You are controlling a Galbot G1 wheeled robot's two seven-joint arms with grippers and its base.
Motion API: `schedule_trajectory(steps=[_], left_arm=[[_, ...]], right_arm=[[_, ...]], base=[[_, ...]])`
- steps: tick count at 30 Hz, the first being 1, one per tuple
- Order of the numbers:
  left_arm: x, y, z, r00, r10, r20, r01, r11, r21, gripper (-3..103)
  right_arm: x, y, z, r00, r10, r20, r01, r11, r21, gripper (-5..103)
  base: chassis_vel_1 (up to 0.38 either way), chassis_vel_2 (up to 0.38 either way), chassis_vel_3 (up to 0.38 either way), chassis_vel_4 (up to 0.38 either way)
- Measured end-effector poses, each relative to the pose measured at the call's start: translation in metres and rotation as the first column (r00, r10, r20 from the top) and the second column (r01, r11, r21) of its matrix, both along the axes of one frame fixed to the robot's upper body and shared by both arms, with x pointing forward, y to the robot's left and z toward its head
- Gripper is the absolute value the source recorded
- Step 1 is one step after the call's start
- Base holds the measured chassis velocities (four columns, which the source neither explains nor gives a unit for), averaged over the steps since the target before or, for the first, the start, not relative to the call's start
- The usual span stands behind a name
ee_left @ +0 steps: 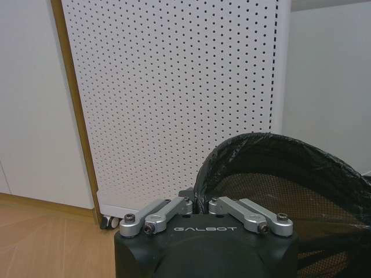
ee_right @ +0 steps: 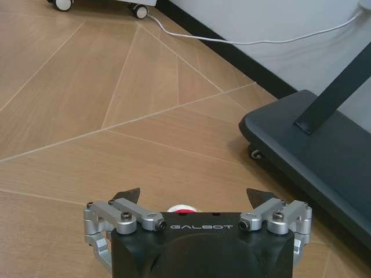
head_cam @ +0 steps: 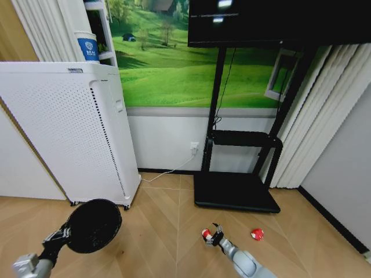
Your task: Pick up the trash bin and place the garbage on the floor into it.
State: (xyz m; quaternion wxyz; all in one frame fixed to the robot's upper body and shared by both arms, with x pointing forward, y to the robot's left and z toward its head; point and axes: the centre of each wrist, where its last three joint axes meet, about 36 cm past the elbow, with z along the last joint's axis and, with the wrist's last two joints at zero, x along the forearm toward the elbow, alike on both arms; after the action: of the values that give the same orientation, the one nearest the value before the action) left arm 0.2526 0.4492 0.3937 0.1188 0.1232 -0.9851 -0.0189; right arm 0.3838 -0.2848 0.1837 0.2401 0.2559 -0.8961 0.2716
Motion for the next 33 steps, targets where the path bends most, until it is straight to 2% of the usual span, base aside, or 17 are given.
schedule_trajectory(steps=[9, 15, 16, 19, 21, 25, 32, 33], left_arm=[[0.001, -0.006, 0.001, 1.000, -0.019, 0.022, 0.020, 1.000, -0.005, 7], [-0.001, -0.006, 0.001, 0.999, -0.029, 0.030, 0.029, 1.000, -0.008, 7], [-0.002, -0.006, 0.001, 0.999, -0.030, 0.033, 0.030, 1.000, -0.009, 7], [-0.003, -0.006, 0.000, 0.999, -0.032, 0.037, 0.032, 0.999, -0.012, 7], [-0.003, -0.007, 0.000, 0.999, -0.034, 0.043, 0.035, 0.999, -0.013, 7], [0.000, -0.008, -0.001, 0.998, -0.038, 0.049, 0.039, 0.999, -0.016, 7], [0.003, -0.008, 0.002, 0.997, -0.044, 0.065, 0.045, 0.999, -0.019, 7], [0.003, -0.007, 0.004, 0.997, -0.044, 0.069, 0.045, 0.999, -0.018, 7]], right_arm=[[0.015, 0.022, -0.034, 0.999, 0.033, -0.030, -0.033, 0.999, -0.005, 100], [0.020, 0.029, -0.046, 0.999, 0.027, -0.038, -0.028, 1.000, -0.010, 102], [0.022, 0.031, -0.047, 0.999, 0.018, -0.033, -0.018, 1.000, -0.011, 100], [0.028, 0.026, -0.046, 1.000, 0.001, -0.025, -0.002, 1.000, -0.027, 97], [0.032, 0.011, -0.043, 1.000, -0.011, -0.025, 0.010, 0.998, -0.057, 97], [0.032, -0.002, -0.042, 0.999, -0.020, -0.043, 0.017, 0.996, -0.085, 97], [0.028, -0.009, -0.047, 0.996, -0.003, -0.089, -0.007, 0.994, -0.108, 96], [0.027, -0.007, -0.048, 0.995, -0.001, -0.096, -0.009, 0.994, -0.105, 91]], base=[[0.000, 0.000, 0.000, 0.000], [0.000, 0.000, 0.000, 0.000], [0.000, 0.000, 0.000, 0.000], [0.000, 0.000, 0.000, 0.000], [0.000, 0.000, 0.000, 0.000], [0.000, 0.000, 0.000, 0.000], [0.000, 0.000, 0.000, 0.000], [0.000, 0.000, 0.000, 0.000]])
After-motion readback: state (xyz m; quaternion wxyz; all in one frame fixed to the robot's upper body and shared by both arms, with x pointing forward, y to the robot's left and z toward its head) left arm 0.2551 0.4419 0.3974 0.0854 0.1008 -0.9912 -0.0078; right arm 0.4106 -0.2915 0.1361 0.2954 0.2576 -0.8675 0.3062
